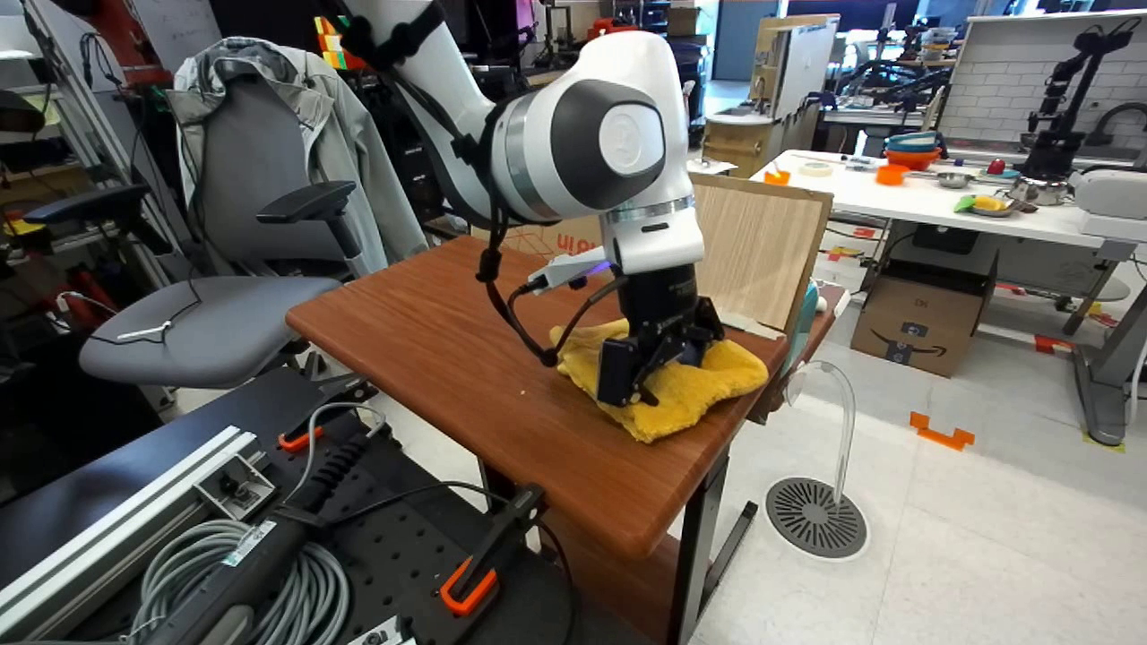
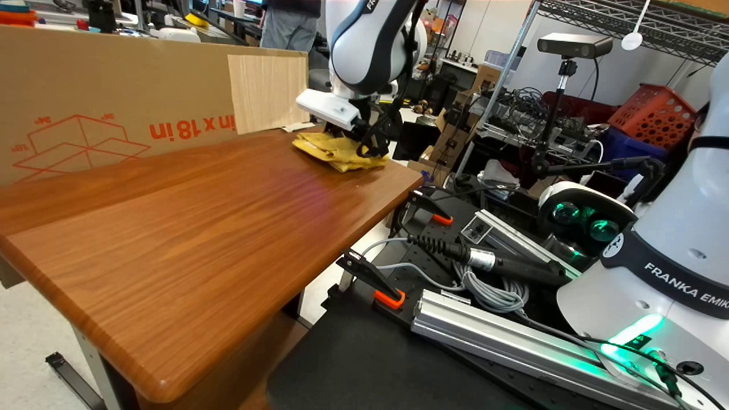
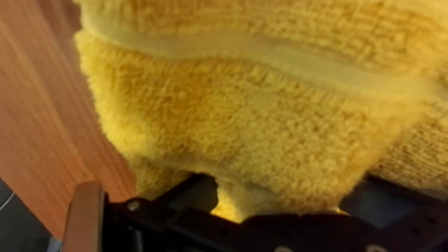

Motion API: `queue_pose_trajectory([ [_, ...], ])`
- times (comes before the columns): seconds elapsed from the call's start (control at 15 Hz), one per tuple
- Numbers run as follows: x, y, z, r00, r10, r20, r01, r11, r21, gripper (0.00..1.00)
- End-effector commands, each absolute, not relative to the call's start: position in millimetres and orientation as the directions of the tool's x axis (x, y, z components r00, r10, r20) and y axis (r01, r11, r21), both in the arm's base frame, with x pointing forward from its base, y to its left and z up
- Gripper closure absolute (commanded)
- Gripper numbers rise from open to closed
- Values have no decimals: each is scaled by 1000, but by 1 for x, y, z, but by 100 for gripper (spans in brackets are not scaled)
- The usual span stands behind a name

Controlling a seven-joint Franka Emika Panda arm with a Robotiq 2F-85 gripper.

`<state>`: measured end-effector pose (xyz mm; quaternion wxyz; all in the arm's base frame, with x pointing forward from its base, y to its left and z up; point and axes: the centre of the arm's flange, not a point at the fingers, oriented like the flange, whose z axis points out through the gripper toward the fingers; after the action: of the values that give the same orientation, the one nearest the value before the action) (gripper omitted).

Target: Use the yellow towel to wipe the countertop

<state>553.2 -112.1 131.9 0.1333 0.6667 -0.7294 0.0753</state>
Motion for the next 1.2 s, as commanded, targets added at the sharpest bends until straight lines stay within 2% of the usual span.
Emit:
queue_pose_trajectory([
  [0.0, 511, -96, 93, 15, -947, 322, -990, 32, 139, 0],
  [0.6, 483, 43, 95, 434, -859, 271, -901, -418, 118, 0],
  [1.13, 483, 213, 90, 579, -781, 236, -803, -596, -3, 0],
])
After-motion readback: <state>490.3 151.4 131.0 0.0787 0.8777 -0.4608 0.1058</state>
